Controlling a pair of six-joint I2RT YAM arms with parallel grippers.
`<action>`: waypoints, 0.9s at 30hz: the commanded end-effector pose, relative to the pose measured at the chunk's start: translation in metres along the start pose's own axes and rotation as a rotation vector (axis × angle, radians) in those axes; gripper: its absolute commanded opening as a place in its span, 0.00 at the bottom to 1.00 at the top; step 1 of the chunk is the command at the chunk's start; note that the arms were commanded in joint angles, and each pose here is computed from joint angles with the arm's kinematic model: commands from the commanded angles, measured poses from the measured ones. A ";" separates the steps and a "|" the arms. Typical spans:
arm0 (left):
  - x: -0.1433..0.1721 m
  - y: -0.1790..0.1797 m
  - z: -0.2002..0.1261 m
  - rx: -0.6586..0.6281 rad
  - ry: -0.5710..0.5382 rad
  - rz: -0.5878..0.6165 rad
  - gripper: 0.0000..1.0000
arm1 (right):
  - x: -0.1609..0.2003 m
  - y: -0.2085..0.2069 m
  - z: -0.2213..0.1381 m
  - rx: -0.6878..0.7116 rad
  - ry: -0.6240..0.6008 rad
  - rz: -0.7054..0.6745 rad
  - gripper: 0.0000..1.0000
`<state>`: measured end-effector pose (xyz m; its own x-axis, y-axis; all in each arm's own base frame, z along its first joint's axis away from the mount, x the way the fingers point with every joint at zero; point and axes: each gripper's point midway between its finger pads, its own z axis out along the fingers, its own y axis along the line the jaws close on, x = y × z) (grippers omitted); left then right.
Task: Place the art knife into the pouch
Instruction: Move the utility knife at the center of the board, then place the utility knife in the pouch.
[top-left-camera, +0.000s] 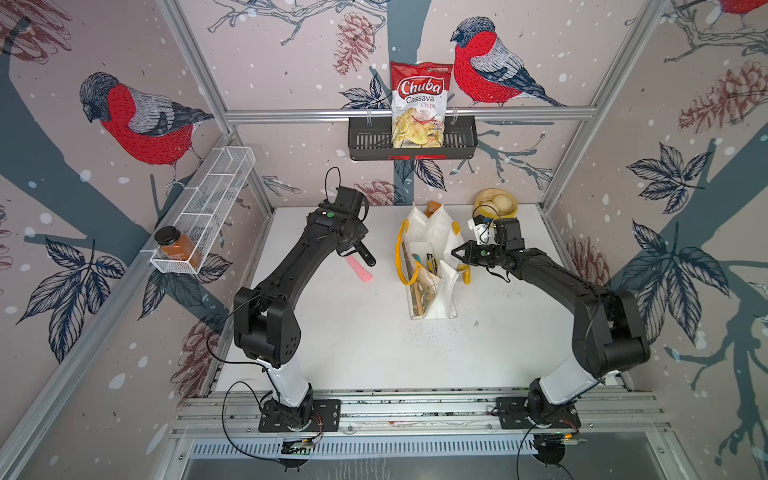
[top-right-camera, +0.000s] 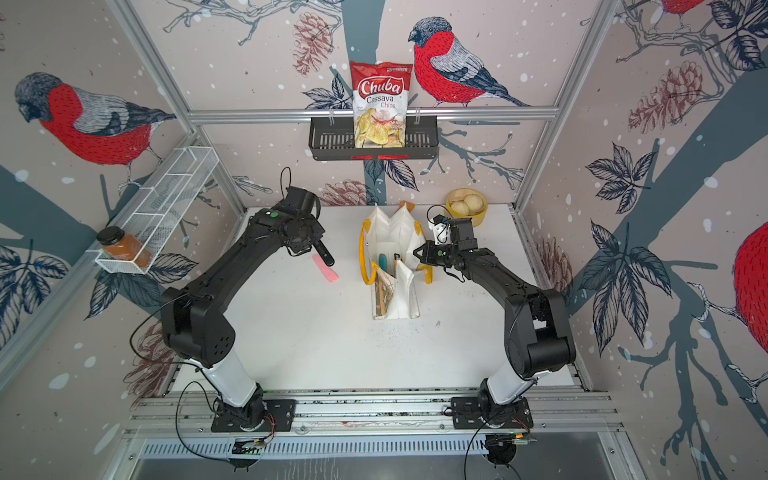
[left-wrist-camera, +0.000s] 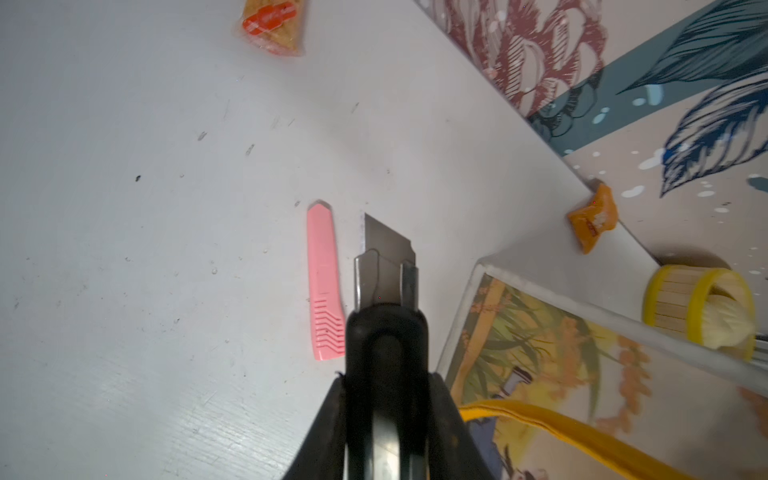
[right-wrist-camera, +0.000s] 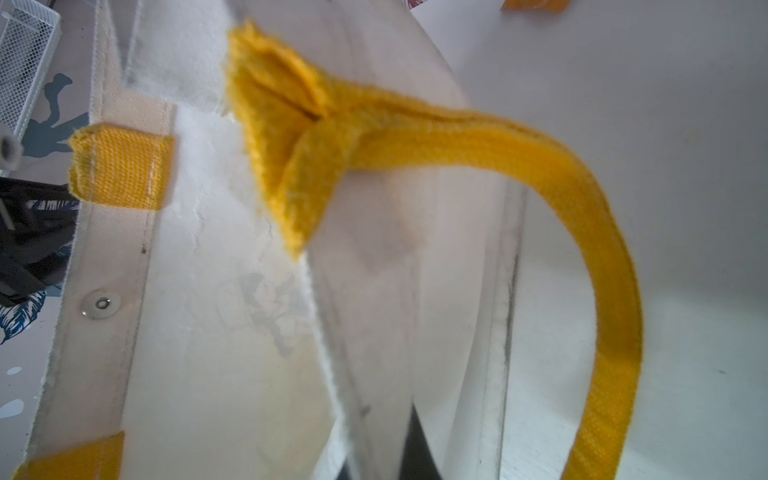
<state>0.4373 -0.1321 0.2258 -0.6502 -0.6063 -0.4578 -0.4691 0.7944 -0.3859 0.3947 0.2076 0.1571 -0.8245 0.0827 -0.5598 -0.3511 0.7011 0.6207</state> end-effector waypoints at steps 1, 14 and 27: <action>-0.009 -0.013 -0.015 -0.003 -0.033 0.041 0.29 | -0.001 0.000 0.002 0.010 0.005 0.001 0.00; -0.007 -0.112 -0.072 0.191 -0.135 0.151 0.29 | -0.004 0.006 0.007 0.013 0.015 -0.010 0.00; 0.055 -0.188 -0.055 0.333 -0.070 0.318 0.30 | -0.015 0.019 0.004 0.013 0.002 -0.034 0.00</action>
<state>0.4551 -0.2998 0.3161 -0.6833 -0.3827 -0.6218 -0.0849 0.8875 -0.4529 0.4014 0.2224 0.1694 -0.8206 0.0600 -0.5683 -0.3678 0.7058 0.6055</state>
